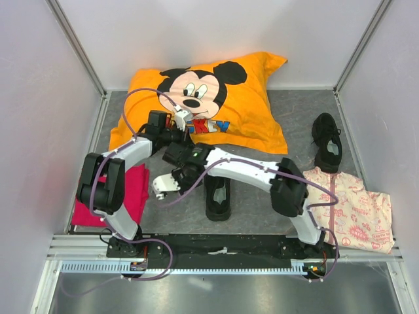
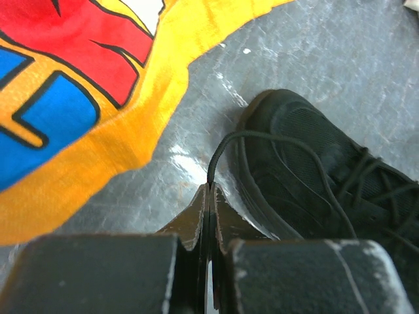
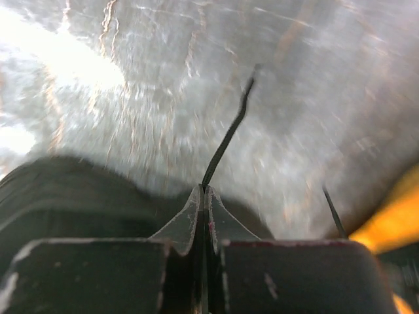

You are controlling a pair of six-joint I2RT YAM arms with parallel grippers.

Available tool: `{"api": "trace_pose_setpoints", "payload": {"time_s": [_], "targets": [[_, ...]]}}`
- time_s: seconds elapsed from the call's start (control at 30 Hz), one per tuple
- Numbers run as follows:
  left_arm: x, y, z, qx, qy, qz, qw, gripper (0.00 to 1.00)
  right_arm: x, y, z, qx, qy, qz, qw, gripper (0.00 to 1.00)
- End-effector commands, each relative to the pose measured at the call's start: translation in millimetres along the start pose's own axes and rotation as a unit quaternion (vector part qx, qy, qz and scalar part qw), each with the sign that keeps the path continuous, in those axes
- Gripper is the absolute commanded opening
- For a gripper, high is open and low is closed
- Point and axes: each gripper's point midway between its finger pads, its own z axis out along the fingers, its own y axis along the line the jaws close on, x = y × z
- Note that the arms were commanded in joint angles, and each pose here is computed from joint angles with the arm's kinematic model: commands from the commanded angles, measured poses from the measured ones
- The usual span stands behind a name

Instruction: Tie the shoes

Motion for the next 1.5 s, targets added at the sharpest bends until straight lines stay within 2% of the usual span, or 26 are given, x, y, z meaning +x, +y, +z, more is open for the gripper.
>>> {"api": "trace_pose_setpoints", "payload": {"time_s": [0.0, 0.13, 0.2, 0.37, 0.67, 0.87, 0.93, 0.97, 1.0, 1.03, 1.07, 1.13, 1.17, 1.3, 1.37, 1.4, 1.43, 1.47], "targets": [[-28, -21, -30, 0.015, -0.019, 0.064, 0.998, 0.02, 3, 1, -68, 0.037, -0.042, 0.051, 0.997, 0.0], [-5, -48, -64, 0.027, 0.011, 0.12, 0.992, 0.02, 31, 5, -94, 0.047, -0.048, 0.1, 0.993, 0.0], [18, -54, -74, 0.037, 0.032, 0.158, 0.986, 0.02, 39, 11, -106, 0.051, -0.055, 0.12, 0.99, 0.0], [69, -73, -107, 0.039, 0.081, 0.202, 0.975, 0.02, 58, 26, -131, 0.052, -0.091, 0.161, 0.981, 0.0], [147, -78, -140, 0.043, 0.161, 0.299, 0.94, 0.02, 77, 56, -155, 0.046, -0.146, 0.217, 0.964, 0.0], [175, -71, -146, 0.046, 0.178, 0.376, 0.908, 0.02, 74, 62, -155, 0.035, -0.169, 0.226, 0.959, 0.0], [161, -77, -146, 0.037, 0.146, 0.384, 0.911, 0.17, 71, 60, -155, 0.03, -0.178, 0.228, 0.957, 0.0], [146, -82, -147, 0.034, 0.121, 0.394, 0.911, 0.32, 68, 59, -153, 0.025, -0.183, 0.233, 0.955, 0.0], [133, -89, -148, 0.034, 0.094, 0.399, 0.911, 0.37, 65, 58, -153, 0.02, -0.189, 0.237, 0.953, 0.0], [113, -104, -149, 0.044, 0.042, 0.422, 0.905, 0.42, 60, 56, -155, 0.017, -0.199, 0.238, 0.951, 0.0], [98, -113, -153, 0.046, 0.011, 0.433, 0.9, 0.51, 59, 55, -151, 0.009, -0.2, 0.249, 0.948, 0.0], [79, -130, -155, 0.061, -0.038, 0.449, 0.891, 0.6, 56, 52, -152, 0.003, -0.208, 0.257, 0.944, 0.0], [66, -134, -157, 0.055, -0.061, 0.463, 0.882, 0.63, 55, 51, -150, -0.003, -0.211, 0.264, 0.941, 0.0], [41, -151, -149, 0.07, -0.102, 0.49, 0.863, 0.66, 50, 49, -149, -0.022, -0.226, 0.294, 0.929, 0.0], [33, -151, -141, 0.055, -0.11, 0.493, 0.861, 0.65, 47, 46, -146, -0.036, -0.233, 0.309, 0.922, 0.0], [17, -165, -134, 0.058, -0.138, 0.524, 0.838, 0.65, 45, 45, -146, -0.041, -0.237, 0.318, 0.917, 0.0], [10, -164, -130, 0.038, -0.143, 0.534, 0.832, 0.65, 45, 41, -148, -0.043, -0.241, 0.332, 0.911, 0.0], [10, -176, -123, 0.051, -0.153, 0.548, 0.821, 0.64, 46, 39, -144, -0.052, -0.242, 0.344, 0.906, 0.0]]}}
